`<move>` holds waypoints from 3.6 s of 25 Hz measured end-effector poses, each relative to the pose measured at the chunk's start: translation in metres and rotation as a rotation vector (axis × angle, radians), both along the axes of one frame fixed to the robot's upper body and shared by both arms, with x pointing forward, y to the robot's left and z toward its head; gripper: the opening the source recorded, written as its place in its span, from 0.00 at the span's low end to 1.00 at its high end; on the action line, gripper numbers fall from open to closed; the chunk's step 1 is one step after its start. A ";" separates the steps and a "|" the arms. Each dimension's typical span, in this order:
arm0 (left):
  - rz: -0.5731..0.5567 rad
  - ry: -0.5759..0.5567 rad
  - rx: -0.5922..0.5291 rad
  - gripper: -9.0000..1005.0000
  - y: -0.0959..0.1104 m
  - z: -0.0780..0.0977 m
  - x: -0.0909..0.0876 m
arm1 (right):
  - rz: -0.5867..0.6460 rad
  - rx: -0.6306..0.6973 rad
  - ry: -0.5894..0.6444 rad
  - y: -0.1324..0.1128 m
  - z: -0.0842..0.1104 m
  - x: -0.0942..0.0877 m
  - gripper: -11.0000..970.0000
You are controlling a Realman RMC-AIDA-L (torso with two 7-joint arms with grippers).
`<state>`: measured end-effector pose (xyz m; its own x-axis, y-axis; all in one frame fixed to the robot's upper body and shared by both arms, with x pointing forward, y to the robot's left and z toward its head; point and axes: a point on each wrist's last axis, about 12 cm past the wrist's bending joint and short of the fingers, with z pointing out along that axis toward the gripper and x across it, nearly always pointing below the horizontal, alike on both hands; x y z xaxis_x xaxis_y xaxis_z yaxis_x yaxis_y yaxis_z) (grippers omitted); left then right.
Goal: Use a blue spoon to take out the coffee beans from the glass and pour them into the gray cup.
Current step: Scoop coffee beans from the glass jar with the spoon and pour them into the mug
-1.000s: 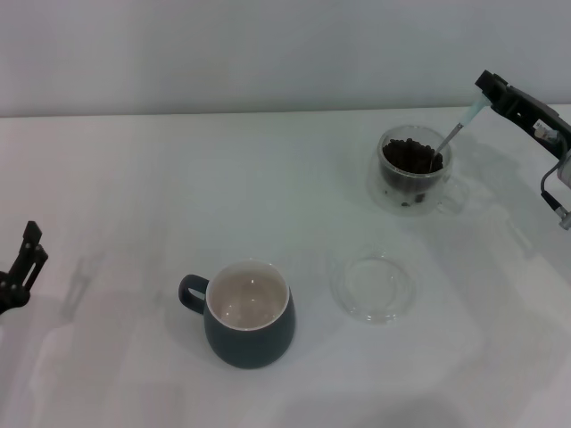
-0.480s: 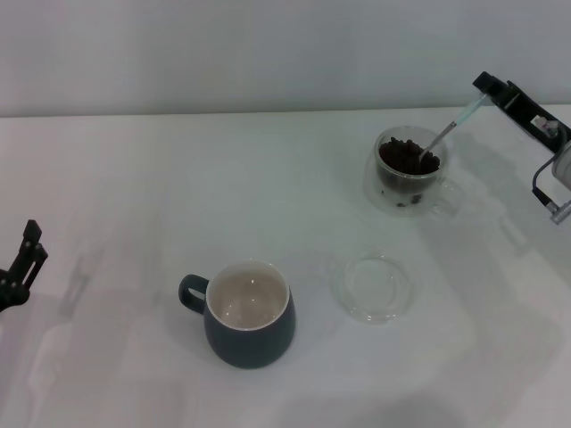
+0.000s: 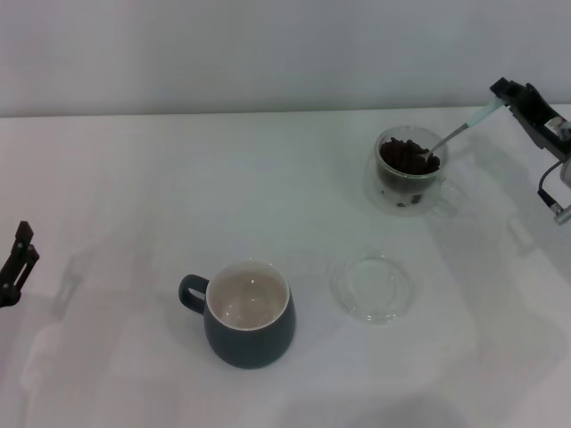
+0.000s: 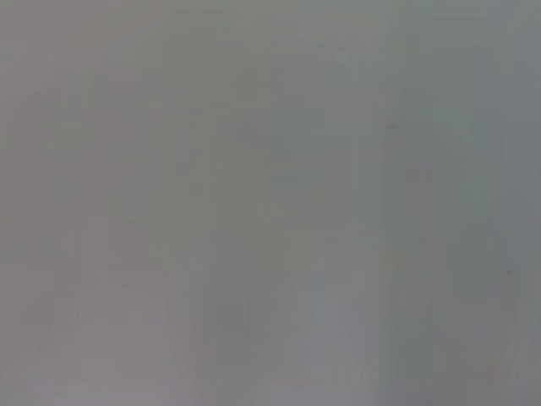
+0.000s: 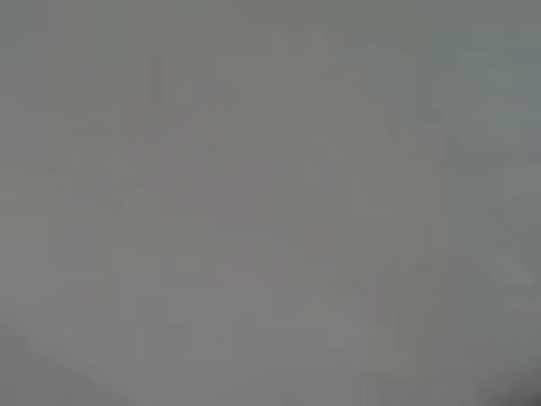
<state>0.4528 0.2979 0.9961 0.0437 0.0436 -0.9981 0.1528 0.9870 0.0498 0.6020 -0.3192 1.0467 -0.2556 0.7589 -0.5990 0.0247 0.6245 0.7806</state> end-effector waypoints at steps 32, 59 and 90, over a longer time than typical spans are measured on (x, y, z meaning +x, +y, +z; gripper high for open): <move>0.011 -0.016 0.004 0.83 0.002 0.004 0.008 | -0.070 0.265 -0.042 -0.014 -0.002 -0.019 0.17; 0.014 0.040 -0.004 0.83 -0.002 -0.003 0.008 | 0.576 0.238 -0.055 0.081 0.014 -0.032 0.17; 0.007 0.048 0.000 0.82 -0.003 -0.004 0.007 | 0.882 -0.258 -0.430 0.129 0.035 -0.042 0.17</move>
